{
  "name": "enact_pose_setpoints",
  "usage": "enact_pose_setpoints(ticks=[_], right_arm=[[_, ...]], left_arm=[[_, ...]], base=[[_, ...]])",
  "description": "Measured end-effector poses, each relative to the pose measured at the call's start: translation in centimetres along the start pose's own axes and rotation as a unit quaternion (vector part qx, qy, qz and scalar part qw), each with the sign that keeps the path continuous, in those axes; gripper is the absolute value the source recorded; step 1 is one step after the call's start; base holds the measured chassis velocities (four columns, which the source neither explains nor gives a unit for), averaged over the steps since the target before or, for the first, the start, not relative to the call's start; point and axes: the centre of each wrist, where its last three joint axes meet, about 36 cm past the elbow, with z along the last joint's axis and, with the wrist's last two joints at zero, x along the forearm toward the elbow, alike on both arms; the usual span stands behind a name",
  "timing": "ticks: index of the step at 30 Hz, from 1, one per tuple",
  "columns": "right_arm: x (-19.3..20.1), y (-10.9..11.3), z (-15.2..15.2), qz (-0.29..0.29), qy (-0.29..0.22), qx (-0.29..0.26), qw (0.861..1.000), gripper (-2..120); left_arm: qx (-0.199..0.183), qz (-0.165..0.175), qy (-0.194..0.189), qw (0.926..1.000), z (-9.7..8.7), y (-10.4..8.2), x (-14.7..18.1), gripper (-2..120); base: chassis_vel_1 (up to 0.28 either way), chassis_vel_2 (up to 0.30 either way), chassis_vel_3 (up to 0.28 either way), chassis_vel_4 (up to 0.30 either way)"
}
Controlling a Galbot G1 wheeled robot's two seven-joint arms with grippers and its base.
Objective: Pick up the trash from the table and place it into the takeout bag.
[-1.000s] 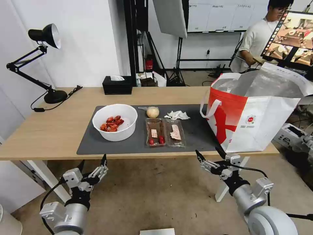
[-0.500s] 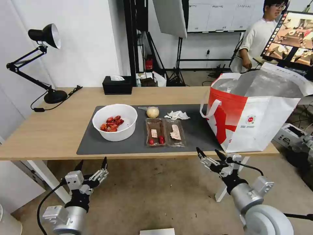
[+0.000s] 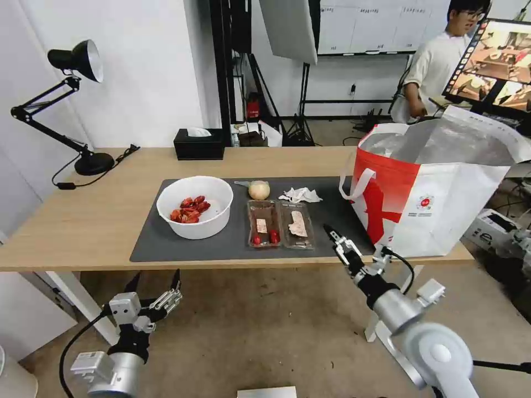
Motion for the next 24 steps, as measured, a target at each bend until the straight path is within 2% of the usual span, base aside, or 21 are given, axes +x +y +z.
enact_pose_setpoints(ticks=[14,24], right_arm=[[-6.3,1.9,3.1,0.082,0.058,-0.044,0.994,100],[-8.4,3.3,3.8,0.075,0.058,-0.057,0.994,100]], left_arm=[[0.003,-0.010,0.016,0.9998,0.8,0.3,0.2,100],[0.007,-0.021,0.026,0.9994,1.2,0.4,0.1,100]], base=[[0.000,0.000,0.000,0.000],[0.000,0.000,0.000,0.000]])
